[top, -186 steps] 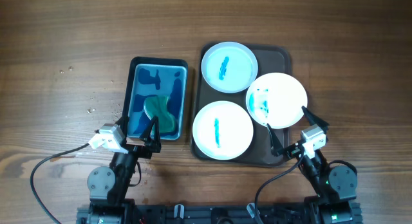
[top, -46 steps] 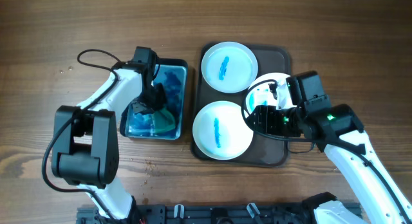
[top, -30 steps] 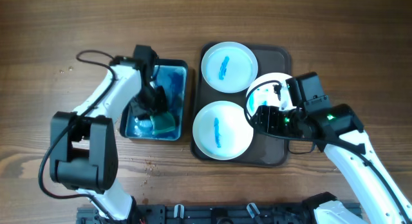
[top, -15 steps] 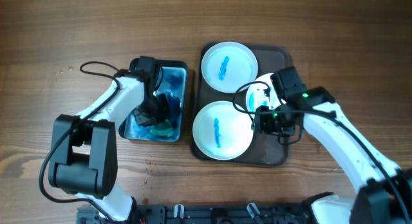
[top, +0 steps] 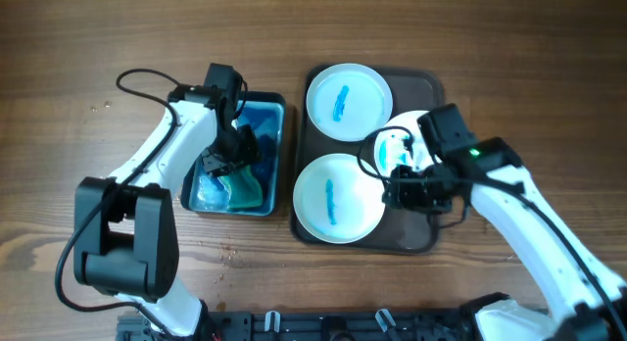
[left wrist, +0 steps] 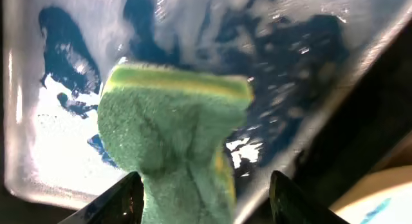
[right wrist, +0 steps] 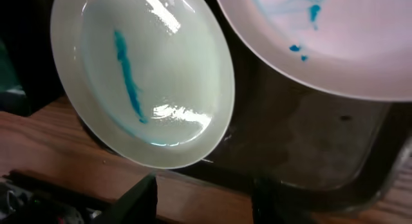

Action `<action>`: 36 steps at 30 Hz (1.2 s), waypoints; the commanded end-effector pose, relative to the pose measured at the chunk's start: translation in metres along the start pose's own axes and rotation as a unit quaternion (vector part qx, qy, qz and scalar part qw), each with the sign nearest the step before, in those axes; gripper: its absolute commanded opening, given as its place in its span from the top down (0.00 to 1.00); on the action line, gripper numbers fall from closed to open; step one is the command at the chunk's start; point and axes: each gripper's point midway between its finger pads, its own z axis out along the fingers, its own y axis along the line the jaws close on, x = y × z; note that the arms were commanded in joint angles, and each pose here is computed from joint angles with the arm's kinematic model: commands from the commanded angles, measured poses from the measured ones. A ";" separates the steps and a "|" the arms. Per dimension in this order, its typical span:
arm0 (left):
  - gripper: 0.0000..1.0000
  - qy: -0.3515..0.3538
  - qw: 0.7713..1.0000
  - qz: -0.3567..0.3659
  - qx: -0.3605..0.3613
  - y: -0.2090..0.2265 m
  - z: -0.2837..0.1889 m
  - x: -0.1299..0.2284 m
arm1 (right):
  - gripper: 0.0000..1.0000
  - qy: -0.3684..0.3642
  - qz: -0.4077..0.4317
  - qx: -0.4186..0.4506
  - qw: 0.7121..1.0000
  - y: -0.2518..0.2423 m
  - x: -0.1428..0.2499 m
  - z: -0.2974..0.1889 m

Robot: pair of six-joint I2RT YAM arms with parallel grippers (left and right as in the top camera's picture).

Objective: Clean dirty plates on tray and stack at the side
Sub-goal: 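Lift the sponge and move it over the lower white plate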

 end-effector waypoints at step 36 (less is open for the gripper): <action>0.96 -0.041 0.993 0.036 0.109 -0.039 -0.104 0.000 | 0.89 -0.058 0.033 0.036 0.997 -0.040 -0.032 0.103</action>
